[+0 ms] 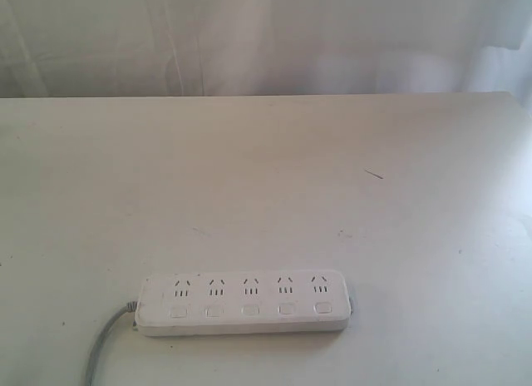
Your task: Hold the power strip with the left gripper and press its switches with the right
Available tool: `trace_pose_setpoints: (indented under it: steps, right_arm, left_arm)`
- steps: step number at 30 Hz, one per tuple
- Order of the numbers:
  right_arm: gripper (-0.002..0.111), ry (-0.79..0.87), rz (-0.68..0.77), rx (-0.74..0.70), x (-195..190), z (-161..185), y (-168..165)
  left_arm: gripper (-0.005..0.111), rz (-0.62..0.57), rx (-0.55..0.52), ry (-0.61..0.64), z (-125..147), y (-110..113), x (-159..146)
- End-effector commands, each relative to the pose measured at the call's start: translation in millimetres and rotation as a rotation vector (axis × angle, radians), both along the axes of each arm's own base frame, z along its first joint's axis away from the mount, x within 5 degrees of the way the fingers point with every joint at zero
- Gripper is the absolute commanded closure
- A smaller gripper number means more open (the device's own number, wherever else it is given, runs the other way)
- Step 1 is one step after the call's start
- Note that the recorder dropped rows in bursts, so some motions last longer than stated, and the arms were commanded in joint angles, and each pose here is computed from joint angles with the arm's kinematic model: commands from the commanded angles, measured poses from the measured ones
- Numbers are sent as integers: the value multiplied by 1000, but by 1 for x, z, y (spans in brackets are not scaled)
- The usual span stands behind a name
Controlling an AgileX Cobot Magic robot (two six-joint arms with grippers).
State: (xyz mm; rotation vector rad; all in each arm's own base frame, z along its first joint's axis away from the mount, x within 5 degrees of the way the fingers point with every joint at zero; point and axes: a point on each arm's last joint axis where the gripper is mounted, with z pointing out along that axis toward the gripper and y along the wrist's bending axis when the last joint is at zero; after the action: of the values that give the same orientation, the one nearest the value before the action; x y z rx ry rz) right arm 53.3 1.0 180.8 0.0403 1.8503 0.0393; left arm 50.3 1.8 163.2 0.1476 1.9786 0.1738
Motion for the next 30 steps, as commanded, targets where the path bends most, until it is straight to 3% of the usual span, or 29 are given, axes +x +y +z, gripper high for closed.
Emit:
trace_pose_setpoints:
  steps: [1,23,30]
  right_arm:
    - [108,-14,0,1,0,1,0]
    - [108,-14,0,1,0,1,0]
    - [108,-14,0,1,0,1,0]
  left_arm:
    - [107,3,-8,1,-1,0,0]
    - [107,3,-9,5,-1,0,0]
    - [107,98,-230,0,-2,0,-1]
